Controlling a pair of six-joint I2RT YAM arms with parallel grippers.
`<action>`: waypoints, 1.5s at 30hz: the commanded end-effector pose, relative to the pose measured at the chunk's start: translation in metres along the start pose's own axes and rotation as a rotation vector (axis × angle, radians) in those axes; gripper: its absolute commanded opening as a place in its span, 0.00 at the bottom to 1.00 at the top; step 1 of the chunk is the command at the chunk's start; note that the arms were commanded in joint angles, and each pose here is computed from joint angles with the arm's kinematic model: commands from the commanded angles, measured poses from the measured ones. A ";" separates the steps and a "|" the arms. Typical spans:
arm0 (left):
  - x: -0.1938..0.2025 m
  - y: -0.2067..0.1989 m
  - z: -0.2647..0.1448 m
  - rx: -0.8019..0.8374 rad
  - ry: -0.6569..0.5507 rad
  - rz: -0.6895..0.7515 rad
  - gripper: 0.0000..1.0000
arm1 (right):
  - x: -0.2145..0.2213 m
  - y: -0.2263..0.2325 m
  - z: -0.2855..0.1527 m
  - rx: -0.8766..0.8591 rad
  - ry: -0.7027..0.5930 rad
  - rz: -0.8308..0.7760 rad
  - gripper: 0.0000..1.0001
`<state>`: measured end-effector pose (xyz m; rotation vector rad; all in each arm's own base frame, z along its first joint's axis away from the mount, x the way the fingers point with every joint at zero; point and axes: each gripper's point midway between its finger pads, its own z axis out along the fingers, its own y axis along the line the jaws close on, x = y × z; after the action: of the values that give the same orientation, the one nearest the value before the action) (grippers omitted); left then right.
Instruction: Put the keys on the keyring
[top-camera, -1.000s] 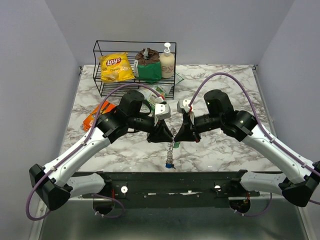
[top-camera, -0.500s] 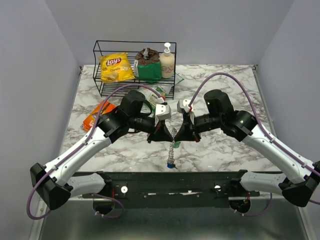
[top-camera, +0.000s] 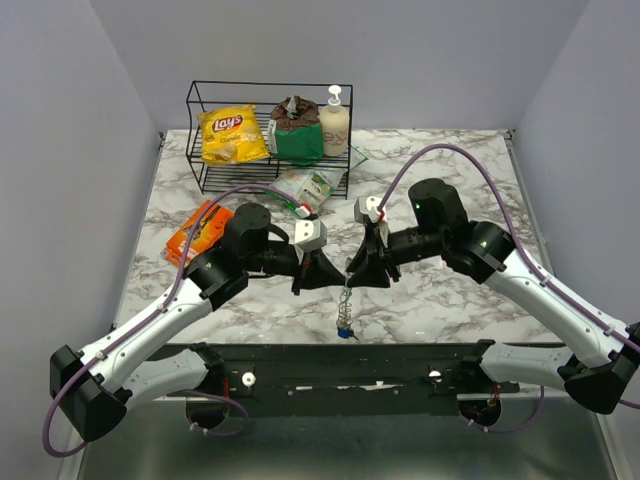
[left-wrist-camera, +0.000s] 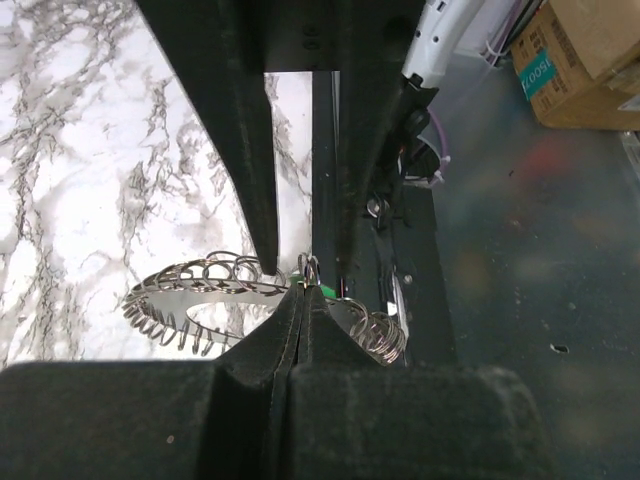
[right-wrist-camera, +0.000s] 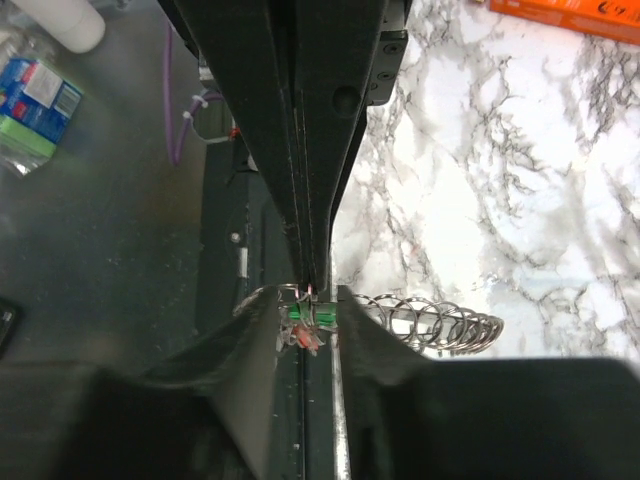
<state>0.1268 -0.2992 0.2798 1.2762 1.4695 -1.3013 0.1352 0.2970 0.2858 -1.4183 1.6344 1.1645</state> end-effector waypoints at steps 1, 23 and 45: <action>-0.028 0.000 0.000 -0.024 -0.135 0.069 0.00 | -0.025 0.004 -0.008 0.017 -0.065 -0.067 0.51; -0.065 -0.007 -0.032 -0.143 -0.583 0.229 0.00 | -0.061 0.011 -0.050 0.211 -0.274 -0.157 0.77; -0.092 -0.041 -0.043 0.026 -0.758 0.264 0.00 | -0.077 0.047 -0.039 -0.042 -0.337 -0.200 0.63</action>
<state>0.1223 -0.2789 0.3538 0.7925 0.8696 -1.3871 0.1146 0.2831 0.3769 -1.2615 1.2661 1.1697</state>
